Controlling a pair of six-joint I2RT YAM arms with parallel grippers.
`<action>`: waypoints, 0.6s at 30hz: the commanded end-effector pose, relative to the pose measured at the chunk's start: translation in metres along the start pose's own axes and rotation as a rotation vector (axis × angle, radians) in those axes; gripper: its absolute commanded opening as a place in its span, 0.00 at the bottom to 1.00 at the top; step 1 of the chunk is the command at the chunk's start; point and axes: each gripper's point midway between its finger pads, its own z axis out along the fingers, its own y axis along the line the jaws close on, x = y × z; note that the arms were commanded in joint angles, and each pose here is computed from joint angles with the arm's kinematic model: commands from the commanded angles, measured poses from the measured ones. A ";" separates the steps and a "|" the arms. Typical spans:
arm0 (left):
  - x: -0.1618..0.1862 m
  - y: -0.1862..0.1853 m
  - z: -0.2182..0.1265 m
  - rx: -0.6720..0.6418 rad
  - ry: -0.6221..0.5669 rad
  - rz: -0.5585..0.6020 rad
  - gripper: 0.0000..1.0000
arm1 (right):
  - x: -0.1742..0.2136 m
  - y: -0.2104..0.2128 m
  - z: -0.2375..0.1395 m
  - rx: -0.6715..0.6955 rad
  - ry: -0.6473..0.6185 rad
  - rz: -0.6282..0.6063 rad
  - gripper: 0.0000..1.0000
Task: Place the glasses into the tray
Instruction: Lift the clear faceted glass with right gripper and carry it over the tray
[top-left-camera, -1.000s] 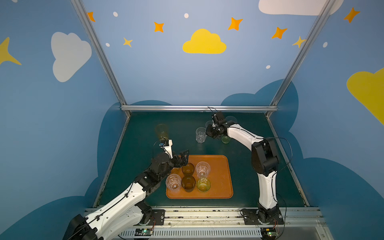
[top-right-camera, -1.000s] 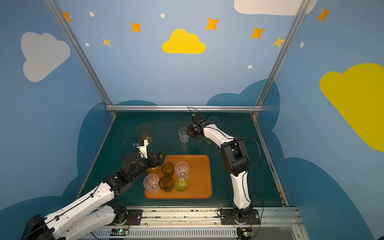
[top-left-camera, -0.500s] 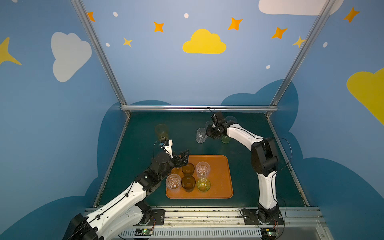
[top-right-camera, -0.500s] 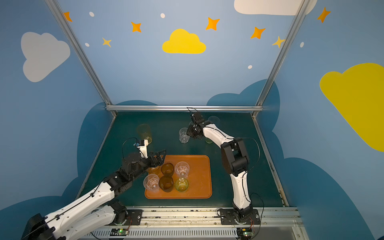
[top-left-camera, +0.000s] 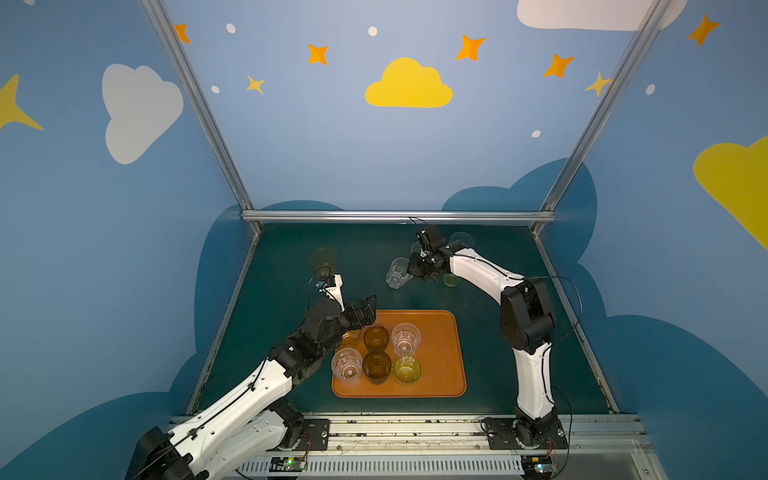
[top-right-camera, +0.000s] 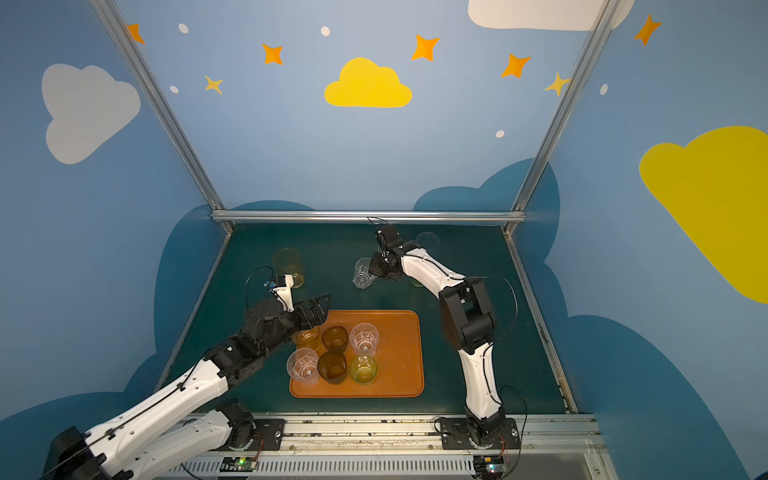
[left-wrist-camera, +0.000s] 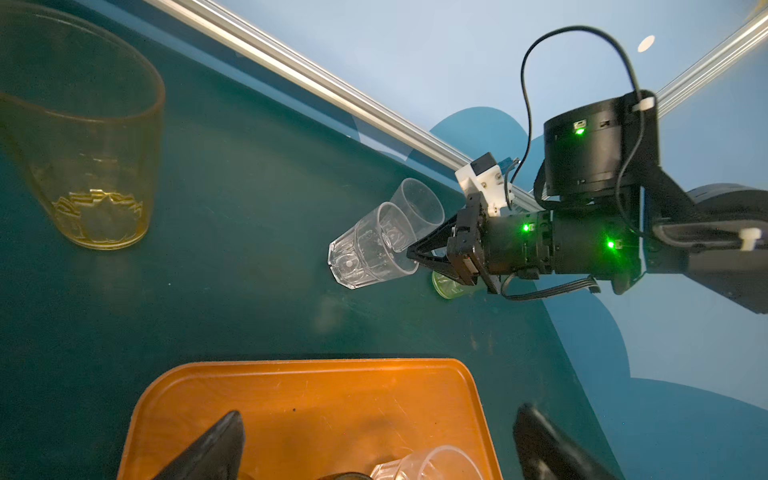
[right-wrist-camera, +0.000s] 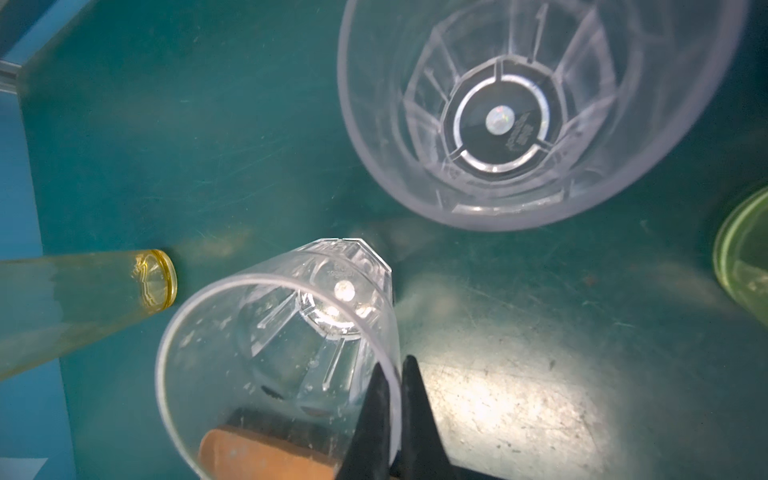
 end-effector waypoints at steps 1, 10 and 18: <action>-0.004 0.001 0.000 -0.035 0.019 -0.017 1.00 | -0.011 0.021 -0.043 -0.060 -0.072 -0.040 0.00; -0.008 0.007 -0.005 -0.091 0.021 -0.077 1.00 | -0.001 0.024 -0.089 -0.092 -0.138 -0.091 0.00; -0.004 0.005 -0.003 -0.108 0.070 -0.118 1.00 | 0.015 0.013 -0.113 -0.089 -0.156 -0.121 0.00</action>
